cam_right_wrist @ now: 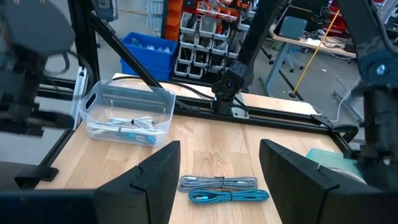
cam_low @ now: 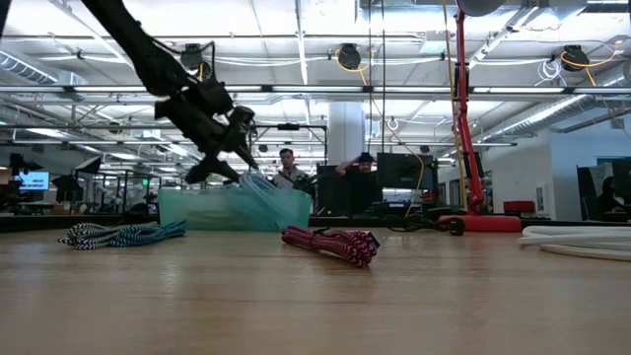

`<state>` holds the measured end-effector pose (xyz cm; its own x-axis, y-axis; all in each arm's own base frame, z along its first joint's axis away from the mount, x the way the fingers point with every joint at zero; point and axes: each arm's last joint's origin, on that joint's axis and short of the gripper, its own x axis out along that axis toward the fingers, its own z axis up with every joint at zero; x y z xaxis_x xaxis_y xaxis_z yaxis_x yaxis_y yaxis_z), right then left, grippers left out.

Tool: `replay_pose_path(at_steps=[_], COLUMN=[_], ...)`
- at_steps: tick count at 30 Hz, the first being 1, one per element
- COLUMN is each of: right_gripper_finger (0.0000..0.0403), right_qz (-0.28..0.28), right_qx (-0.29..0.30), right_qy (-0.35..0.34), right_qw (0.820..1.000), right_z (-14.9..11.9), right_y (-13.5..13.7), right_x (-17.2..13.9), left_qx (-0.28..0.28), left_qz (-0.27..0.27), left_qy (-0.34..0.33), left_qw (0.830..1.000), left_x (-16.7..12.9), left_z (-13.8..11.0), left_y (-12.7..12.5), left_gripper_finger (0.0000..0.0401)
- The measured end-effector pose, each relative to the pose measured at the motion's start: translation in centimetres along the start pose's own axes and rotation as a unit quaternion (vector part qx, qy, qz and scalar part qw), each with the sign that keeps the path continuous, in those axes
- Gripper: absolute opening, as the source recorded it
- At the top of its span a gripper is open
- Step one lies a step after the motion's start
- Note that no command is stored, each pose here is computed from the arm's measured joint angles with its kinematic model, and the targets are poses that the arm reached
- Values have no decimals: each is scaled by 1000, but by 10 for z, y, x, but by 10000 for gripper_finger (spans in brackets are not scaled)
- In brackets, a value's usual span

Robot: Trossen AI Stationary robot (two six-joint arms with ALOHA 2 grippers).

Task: Pick & Place USB Port
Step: Put the blue HDMI cable into the green bin, then adjust the blue HDMI Cable into the green bin

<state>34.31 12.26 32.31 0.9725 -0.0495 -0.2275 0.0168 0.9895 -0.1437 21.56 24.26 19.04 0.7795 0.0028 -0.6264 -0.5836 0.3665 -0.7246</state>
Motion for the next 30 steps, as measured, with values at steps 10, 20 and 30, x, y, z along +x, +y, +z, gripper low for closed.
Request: replay_pose_path(at_steps=[10, 20, 30], right_gripper_finger=[210, 210, 210], right_qz=[0, 1, 5], right_qx=[4, 4, 0], right_qy=[0, -2, -3], right_qw=[1000, 1000, 1000], right_z=[0, 0, 0], right_y=[0, 0, 4], right_x=[0, 0, -1], left_qx=[36, 55, 92], left_qz=[209, 297, 303], left_qy=[-3, 16, 15], left_qw=[977, 953, 948], left_x=[-60, -49, -22], left_z=[-4, -3, 4], left_y=[-27, -26, -21], left_gripper_finger=[177, 116, 3])
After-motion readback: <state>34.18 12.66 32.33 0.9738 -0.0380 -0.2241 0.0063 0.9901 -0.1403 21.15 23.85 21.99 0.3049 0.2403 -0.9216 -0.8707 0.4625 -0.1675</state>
